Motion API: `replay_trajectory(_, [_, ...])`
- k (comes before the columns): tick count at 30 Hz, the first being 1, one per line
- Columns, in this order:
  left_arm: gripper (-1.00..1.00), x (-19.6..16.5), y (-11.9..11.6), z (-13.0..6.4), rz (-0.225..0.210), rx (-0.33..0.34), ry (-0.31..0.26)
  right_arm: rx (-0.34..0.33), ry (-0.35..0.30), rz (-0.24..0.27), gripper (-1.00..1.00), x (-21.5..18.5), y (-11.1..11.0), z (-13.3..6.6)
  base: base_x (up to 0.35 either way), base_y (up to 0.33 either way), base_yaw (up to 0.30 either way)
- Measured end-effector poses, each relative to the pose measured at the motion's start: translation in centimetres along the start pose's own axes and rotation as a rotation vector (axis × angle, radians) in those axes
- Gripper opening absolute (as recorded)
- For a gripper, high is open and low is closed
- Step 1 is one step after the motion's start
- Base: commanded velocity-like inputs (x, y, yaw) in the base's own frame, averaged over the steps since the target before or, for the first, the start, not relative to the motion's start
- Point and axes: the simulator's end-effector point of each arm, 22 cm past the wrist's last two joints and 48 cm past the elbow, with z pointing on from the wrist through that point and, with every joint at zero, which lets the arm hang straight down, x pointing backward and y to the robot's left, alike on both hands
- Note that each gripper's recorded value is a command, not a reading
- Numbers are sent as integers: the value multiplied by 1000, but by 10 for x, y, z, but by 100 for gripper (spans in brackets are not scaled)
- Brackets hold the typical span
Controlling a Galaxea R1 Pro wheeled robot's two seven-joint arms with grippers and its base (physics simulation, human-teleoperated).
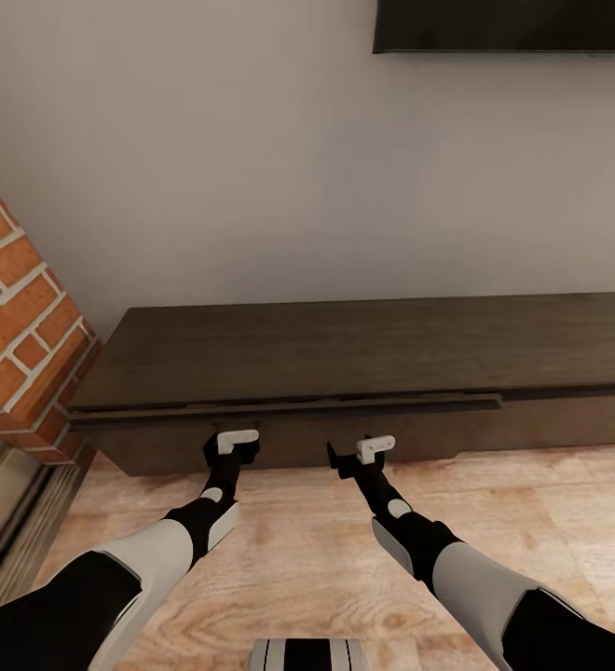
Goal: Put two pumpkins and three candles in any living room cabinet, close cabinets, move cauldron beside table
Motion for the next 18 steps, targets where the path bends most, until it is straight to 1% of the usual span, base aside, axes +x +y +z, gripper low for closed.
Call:
replay_trajectory(8, [100, 0, 0, 0, 0, -1, 0, 0, 0, 0, 100, 0, 0, 0, 43, 0, 0])
replay_trajectory(18, [100, 0, 0, 0, -1, -1, 0, 0, -1, 0, 100, 0, 0, 0, 4, 0, 0])
